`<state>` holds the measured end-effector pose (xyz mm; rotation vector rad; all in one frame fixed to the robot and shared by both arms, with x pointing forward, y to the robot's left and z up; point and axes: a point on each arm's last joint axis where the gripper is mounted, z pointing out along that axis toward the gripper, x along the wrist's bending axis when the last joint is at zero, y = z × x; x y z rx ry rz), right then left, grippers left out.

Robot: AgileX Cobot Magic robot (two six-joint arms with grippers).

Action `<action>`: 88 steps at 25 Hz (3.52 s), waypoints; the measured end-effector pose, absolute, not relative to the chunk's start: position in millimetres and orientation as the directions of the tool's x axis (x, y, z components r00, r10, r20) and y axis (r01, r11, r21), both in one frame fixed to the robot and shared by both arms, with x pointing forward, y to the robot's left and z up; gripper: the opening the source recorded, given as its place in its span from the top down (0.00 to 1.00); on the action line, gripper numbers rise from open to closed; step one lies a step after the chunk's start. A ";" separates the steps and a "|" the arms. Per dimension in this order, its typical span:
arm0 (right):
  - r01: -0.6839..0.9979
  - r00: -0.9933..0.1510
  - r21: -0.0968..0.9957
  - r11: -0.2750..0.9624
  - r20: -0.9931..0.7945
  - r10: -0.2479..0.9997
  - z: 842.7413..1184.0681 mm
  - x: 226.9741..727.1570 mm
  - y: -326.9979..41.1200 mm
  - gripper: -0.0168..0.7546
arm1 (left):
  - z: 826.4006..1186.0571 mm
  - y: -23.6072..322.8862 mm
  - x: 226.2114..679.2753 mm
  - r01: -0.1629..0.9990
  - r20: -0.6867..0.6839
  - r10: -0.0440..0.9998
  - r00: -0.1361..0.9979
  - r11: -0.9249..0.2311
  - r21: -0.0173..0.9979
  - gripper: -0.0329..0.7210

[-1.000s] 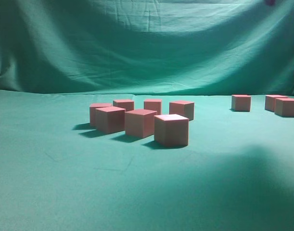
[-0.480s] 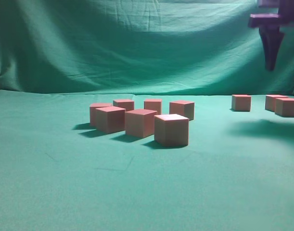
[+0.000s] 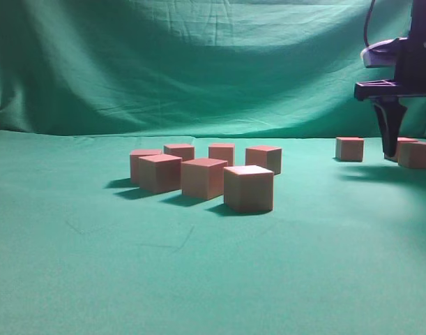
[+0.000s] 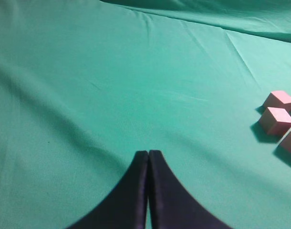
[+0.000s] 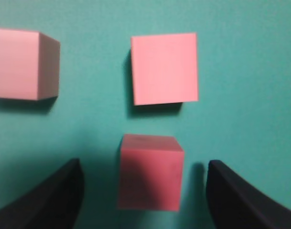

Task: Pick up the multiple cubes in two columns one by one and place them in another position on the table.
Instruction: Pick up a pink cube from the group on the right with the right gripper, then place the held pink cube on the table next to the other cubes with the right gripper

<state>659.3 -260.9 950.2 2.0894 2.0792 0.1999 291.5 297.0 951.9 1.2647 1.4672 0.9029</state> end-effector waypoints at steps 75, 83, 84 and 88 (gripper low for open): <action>0.905 -0.343 0.273 0.327 0.011 0.939 970.2 441.2 -59.5 0.64 | 951.9 297.0 291.5 0.268 -0.195 0.981 0.002 0.188 0.945 0.96; 0.782 -0.573 0.264 0.564 -0.053 0.818 970.1 440.6 -58.9 0.64 | 951.9 297.0 291.5 0.268 -0.195 0.981 0.002 0.188 0.945 0.96; 0.767 -0.594 0.259 0.587 -0.057 0.802 970.1 440.2 -58.9 0.64 | 951.9 297.0 291.5 0.268 -0.195 0.981 0.002 0.188 0.945 0.96; 0.729 -0.643 0.247 0.639 -0.074 0.762 969.9 439.6 -59.3 0.64 | 951.9 297.0 291.5 0.268 -0.195 0.981 0.002 0.188 0.945 0.96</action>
